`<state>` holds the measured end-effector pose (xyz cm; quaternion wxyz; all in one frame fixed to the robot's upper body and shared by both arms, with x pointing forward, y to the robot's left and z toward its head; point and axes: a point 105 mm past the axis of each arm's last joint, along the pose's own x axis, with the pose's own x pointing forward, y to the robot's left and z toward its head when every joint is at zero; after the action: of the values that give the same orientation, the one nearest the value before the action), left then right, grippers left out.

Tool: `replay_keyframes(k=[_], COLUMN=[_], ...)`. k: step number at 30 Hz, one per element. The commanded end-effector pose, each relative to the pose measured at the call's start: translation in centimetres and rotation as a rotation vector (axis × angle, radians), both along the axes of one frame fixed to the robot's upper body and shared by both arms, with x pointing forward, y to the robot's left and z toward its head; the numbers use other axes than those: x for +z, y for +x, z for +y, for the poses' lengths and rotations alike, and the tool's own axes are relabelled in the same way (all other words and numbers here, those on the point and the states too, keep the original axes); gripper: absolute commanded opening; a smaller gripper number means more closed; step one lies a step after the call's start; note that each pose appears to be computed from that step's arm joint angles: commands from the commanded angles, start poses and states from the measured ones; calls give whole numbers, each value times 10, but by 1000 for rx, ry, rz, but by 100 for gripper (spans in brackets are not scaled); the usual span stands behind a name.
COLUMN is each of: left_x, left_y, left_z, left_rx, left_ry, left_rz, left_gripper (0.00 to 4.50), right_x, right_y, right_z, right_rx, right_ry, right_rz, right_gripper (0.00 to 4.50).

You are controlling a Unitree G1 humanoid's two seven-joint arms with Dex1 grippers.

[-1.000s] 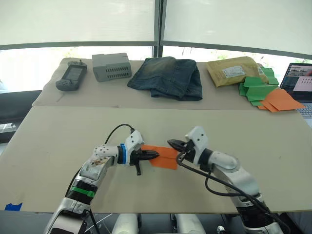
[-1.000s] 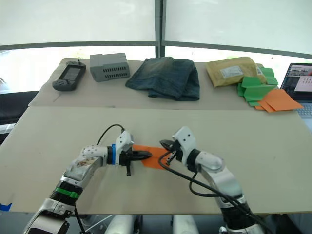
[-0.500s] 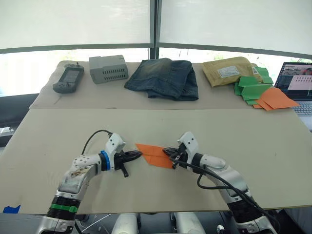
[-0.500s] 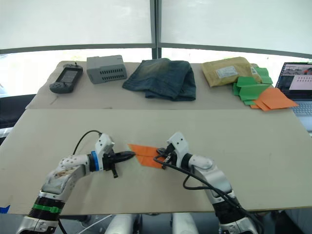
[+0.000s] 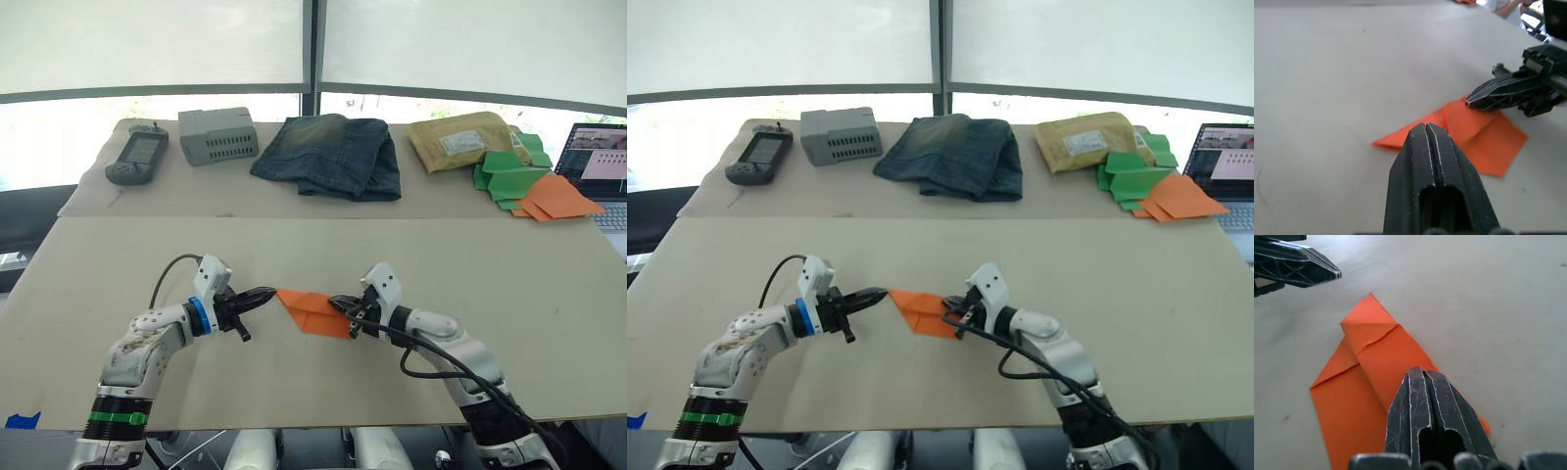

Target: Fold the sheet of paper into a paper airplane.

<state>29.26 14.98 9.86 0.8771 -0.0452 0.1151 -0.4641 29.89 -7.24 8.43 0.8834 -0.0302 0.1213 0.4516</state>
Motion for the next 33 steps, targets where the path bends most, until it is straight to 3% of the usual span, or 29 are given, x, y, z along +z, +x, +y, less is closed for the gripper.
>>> replay_keyframes(k=[1,9,19,27,33], left_x=[12,16,10,5,1], left_y=[-8,-17,-28,-30,-31], left_z=[4,-1,-7,-10,-9], left_rx=[-49,-118,-178,-183,-172], left_ry=[21,39,76,80,85], left_rz=[-27,-18,-9,14,17], left_gripper=[0,0,0,0,0], right_x=[33,48,29,22,12], right_y=[-2,-1,6,14,6], right_z=[-3,-11,-50,-38,-25], right_rx=[37,36,-38,10,99], right_ry=[43,147,324,402,366], right_rz=[-74,29,378,491,546], right_gripper=[62,331,331,331,331])
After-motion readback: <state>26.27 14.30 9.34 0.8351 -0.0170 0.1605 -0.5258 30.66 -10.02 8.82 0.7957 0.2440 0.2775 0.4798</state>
